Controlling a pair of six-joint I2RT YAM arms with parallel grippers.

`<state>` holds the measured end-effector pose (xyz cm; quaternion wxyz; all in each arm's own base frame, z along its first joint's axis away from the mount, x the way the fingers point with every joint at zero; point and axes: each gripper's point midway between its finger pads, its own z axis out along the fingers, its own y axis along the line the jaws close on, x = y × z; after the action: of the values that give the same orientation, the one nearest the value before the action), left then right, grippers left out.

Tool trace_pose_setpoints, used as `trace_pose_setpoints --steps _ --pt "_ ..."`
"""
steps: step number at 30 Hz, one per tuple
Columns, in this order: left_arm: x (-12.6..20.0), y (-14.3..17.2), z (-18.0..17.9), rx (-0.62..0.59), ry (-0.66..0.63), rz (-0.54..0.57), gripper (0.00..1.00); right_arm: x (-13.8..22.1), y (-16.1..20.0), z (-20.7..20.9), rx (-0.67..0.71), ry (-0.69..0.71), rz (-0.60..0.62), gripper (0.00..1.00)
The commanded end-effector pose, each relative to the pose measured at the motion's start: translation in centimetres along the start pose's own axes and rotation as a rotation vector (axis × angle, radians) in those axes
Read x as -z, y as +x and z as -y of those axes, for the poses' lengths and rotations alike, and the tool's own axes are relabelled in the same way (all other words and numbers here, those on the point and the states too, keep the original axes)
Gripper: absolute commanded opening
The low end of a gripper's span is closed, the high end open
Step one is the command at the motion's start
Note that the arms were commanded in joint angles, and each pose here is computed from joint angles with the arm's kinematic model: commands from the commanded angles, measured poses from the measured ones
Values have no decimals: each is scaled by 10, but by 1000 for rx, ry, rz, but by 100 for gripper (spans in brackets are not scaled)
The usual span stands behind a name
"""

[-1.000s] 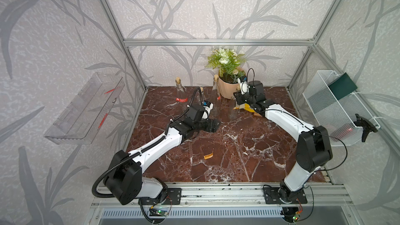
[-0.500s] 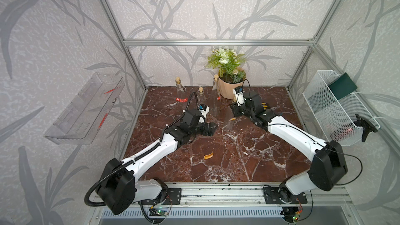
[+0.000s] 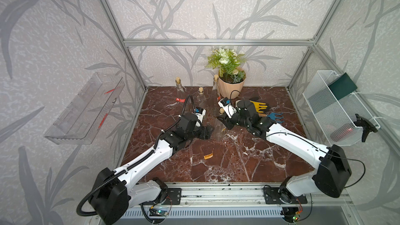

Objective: Remove the label from the bottle
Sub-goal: Pick up the bottle from the center of the board, then place the bottle at the center of the board.

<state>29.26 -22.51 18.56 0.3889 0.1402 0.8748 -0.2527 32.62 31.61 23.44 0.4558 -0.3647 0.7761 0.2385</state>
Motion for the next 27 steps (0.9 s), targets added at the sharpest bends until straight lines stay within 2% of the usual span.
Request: trace_pose_setpoints --steps 1,6,17,23,27 --pt "7 2 -6 -31 -31 0 79 5 -40 -19 103 -106 136 5" --pt "13 4 -8 -51 -41 2 79 2 -42 -39 197 -218 186 0" --pt "25 7 -7 -122 -33 19 79 1 -40 -65 401 -375 264 0" --pt "36 7 -5 -202 -21 46 79 -2 -37 -70 460 -447 265 0" --pt "39 10 -7 -252 -33 22 79 -3 -33 -71 482 -485 251 0"
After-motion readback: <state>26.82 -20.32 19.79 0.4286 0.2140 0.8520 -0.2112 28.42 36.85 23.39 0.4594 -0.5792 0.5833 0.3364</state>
